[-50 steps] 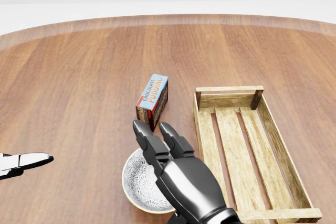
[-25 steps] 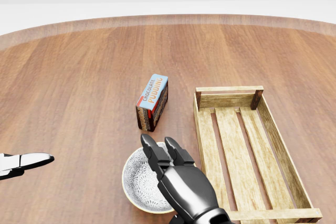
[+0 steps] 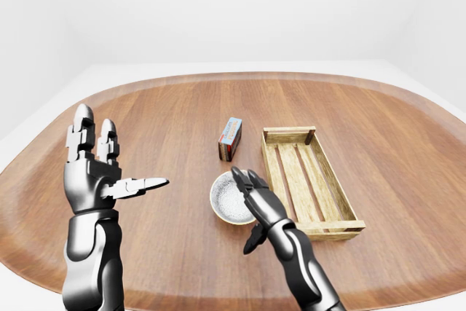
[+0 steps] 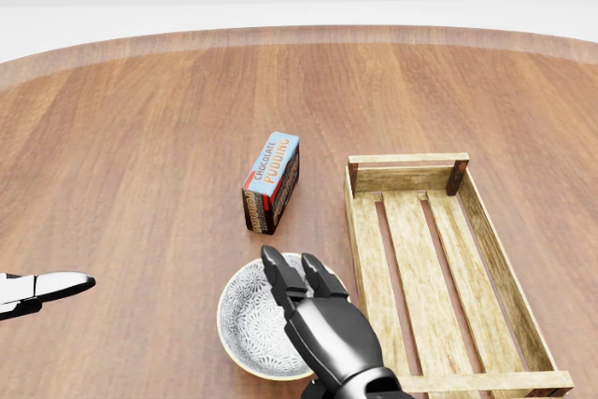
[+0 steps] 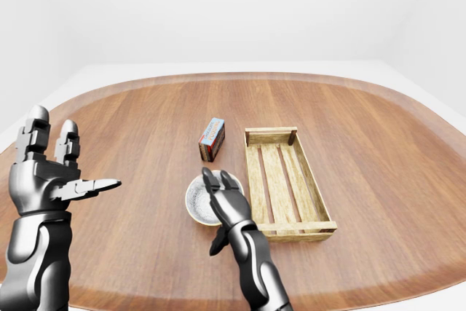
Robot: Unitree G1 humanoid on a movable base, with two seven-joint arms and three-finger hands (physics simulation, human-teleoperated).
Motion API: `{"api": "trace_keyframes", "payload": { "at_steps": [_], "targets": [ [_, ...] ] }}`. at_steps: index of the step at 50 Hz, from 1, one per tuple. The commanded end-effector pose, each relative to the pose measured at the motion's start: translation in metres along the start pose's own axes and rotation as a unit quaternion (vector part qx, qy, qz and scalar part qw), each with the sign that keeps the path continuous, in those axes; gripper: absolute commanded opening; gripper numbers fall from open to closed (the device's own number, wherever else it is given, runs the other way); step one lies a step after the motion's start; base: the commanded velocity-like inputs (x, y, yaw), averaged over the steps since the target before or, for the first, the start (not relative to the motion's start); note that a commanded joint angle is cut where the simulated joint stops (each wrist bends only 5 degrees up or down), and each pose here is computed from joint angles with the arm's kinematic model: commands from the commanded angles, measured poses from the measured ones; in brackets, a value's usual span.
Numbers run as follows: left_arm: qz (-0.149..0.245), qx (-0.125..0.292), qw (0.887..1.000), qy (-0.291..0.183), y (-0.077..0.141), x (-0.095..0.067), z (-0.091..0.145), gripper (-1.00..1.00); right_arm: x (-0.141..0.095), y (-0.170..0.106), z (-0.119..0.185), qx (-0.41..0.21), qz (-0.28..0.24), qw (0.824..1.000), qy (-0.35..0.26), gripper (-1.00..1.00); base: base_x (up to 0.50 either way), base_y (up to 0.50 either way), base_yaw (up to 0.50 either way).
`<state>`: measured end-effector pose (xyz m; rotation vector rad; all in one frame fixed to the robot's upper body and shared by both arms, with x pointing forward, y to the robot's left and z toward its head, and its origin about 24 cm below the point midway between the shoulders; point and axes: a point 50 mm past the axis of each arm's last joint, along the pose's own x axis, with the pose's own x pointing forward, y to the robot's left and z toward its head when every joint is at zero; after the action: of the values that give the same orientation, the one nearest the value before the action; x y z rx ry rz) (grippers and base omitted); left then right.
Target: Pick up the bowl on the left and put it in the tray.
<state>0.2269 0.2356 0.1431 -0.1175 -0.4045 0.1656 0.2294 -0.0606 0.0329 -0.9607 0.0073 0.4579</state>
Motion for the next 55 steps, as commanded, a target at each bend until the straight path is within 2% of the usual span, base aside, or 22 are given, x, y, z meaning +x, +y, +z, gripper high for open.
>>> {"api": "trace_keyframes", "payload": {
  "at_steps": [1, 38, 55],
  "targets": [
    [0.001, 0.000, 1.000, -0.001, 0.000, 0.000, 0.000, 1.00, 0.006, 0.007, -0.008, 0.010, 0.006, 1.000, 0.016, 1.00, 0.00, 0.00, 0.00],
    [0.001, 0.001, 1.000, 0.001, 0.000, 0.001, 0.000, 1.00, 0.027, 0.027, -0.018, 0.004, 0.056, 0.997, 0.047, 1.00, 0.00, 0.00, 0.00],
    [0.003, 0.001, 1.000, -0.001, 0.001, 0.001, 0.000, 1.00, 0.030, 0.034, -0.028, 0.004, 0.076, 0.995, 0.066, 1.00, 0.00, 0.00, 0.00]
  ]
}}
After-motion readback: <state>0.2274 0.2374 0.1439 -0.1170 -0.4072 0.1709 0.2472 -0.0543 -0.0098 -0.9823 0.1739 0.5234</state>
